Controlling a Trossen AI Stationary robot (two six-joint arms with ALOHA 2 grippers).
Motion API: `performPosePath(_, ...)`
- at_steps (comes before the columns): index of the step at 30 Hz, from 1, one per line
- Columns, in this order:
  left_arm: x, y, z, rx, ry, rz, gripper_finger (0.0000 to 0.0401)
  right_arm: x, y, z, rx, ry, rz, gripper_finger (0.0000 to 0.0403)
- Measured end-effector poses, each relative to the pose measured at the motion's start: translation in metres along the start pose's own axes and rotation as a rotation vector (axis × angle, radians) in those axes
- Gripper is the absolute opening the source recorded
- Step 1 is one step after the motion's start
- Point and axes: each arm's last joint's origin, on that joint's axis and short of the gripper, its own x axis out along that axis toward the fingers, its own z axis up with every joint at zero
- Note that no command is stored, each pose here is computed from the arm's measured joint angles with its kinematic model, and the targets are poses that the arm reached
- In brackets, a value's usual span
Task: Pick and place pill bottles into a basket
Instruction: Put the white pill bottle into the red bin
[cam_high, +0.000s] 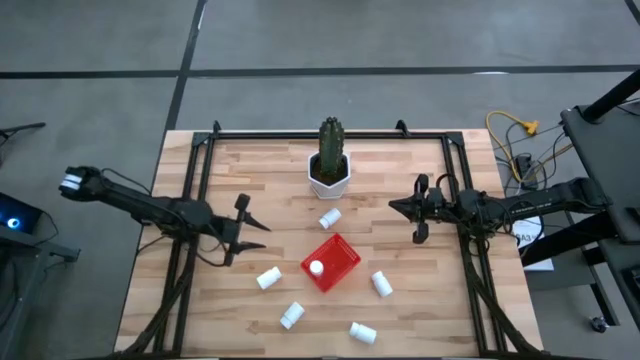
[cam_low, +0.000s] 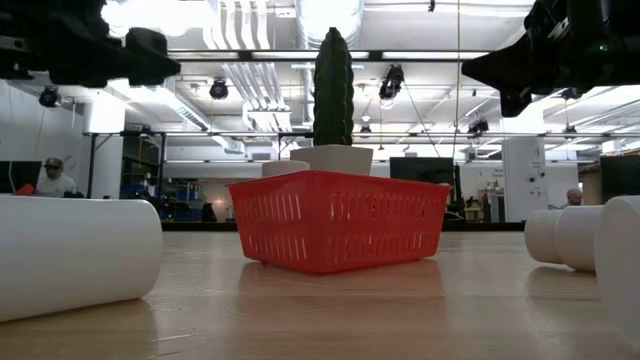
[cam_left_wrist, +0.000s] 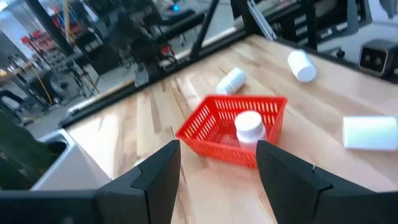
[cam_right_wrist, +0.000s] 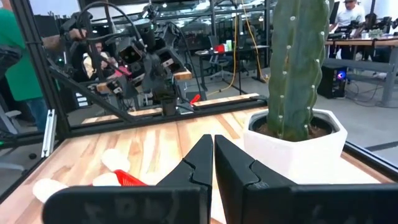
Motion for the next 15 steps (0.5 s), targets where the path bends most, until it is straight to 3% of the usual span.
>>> performPosePath(6,0.009,0.002,0.007,-0.025,0.027,-0.010,0.0201,0.000,0.000,0.000,0.018,0.000,0.000,0.0008)
performPosePath(15,0.017,0.003,0.013,-0.049,0.047,-0.019,0.0248,0.000,0.000,-0.002,0.012,0.022,-0.003,0.0008)
